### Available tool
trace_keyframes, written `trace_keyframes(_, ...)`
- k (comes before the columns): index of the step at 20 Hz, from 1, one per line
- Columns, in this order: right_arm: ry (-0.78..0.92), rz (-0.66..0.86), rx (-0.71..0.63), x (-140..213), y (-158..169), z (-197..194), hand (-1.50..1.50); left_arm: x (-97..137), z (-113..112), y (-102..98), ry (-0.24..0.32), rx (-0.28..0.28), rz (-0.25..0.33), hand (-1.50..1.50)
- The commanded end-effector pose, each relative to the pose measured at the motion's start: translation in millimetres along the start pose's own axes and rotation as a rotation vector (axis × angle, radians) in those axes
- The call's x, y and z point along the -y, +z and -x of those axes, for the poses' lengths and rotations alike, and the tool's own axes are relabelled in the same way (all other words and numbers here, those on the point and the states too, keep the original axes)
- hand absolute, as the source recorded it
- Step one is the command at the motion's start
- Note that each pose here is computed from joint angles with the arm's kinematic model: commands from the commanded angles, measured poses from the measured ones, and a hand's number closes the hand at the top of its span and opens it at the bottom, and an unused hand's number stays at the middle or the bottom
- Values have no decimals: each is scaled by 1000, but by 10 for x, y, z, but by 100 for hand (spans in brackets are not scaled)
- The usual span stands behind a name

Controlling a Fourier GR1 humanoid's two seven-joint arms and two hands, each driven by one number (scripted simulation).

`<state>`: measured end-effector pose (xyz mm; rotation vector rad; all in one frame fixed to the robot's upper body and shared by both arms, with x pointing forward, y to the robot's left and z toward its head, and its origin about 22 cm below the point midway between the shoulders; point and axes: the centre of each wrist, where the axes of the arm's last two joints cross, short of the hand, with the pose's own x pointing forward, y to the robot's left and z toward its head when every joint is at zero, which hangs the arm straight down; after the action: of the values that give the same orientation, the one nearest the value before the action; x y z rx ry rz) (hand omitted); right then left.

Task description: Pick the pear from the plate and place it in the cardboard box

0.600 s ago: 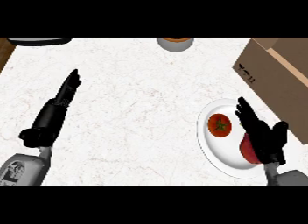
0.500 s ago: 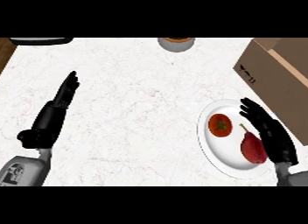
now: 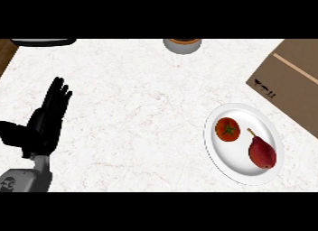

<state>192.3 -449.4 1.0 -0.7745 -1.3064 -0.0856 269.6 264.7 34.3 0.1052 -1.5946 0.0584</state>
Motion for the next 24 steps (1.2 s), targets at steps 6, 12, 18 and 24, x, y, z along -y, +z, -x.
trace_keyframes(6,283,-169,124,737,-95,-231,-150,67,-232,-26,56,-49,-10,0)
trace_keyframes(12,503,-541,-24,743,-94,-788,-150,13,-215,12,57,-64,-6,0)
trace_keyframes(18,470,-625,-89,470,-102,-1560,-150,-3,-201,40,45,-51,9,0)
trace_keyframes(24,390,-653,-69,311,-69,-1649,-150,-6,-351,205,42,-50,-8,0)
